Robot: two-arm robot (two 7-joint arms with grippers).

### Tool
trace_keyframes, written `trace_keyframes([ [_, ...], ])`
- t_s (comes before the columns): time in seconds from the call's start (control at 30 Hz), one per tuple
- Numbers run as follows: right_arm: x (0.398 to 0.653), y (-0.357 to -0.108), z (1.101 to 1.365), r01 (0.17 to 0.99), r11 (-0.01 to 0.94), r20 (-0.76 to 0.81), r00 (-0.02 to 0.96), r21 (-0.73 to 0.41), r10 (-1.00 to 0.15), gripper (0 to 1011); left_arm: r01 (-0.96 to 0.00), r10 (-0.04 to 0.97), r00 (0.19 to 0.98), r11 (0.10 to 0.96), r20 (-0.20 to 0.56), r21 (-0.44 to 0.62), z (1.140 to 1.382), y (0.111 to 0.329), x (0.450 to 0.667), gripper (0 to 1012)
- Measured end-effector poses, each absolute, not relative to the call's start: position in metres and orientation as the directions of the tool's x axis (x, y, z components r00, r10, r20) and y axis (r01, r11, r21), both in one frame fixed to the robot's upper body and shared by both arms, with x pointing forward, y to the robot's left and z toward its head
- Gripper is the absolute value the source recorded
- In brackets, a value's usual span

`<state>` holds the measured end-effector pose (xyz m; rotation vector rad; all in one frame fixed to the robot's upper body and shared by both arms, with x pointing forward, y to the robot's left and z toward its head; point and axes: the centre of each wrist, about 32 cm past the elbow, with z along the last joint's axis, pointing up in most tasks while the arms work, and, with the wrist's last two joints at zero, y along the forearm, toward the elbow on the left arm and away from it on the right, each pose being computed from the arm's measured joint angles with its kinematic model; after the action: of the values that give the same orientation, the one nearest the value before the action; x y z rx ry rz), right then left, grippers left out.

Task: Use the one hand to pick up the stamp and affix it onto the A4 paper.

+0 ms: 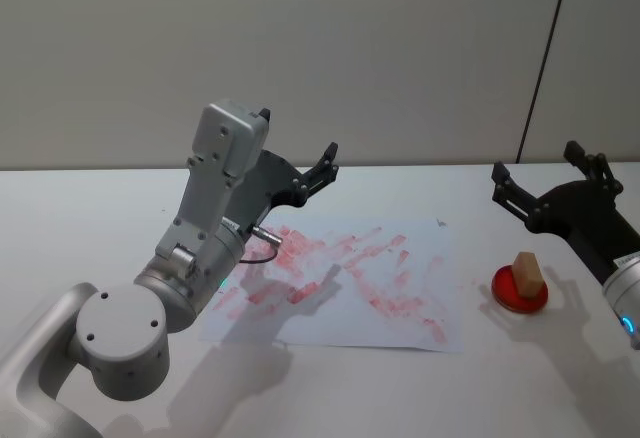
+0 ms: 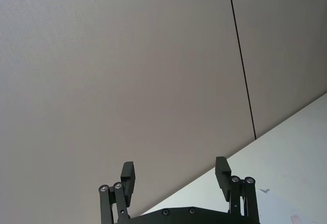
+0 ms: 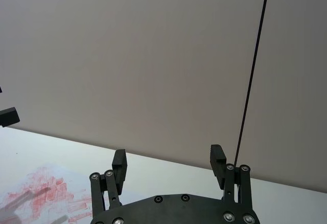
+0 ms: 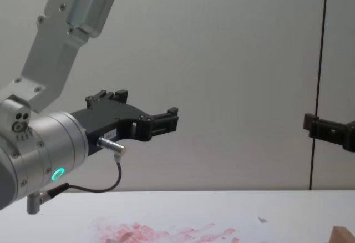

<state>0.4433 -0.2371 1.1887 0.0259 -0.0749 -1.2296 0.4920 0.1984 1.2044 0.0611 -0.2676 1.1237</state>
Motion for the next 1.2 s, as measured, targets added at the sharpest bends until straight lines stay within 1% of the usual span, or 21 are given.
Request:
trace_keyframes([
  [1.03,0.4433,-0.2372,1.1887,0.940,0.335,0.043,0.332,0.060,-0.942,1001,-0.897,0.882,0.404,0.434,0.242,-0.086,1.2044,0.1984,0.4920,1002],
  [1.2,0.4398,-0.2388,1.1874,0.943,0.330,0.046,0.328,0.049,-0.943,1001,-0.897,0.882,0.404,0.434,0.242,-0.086,1.2044,0.1984,0.4920,1001],
])
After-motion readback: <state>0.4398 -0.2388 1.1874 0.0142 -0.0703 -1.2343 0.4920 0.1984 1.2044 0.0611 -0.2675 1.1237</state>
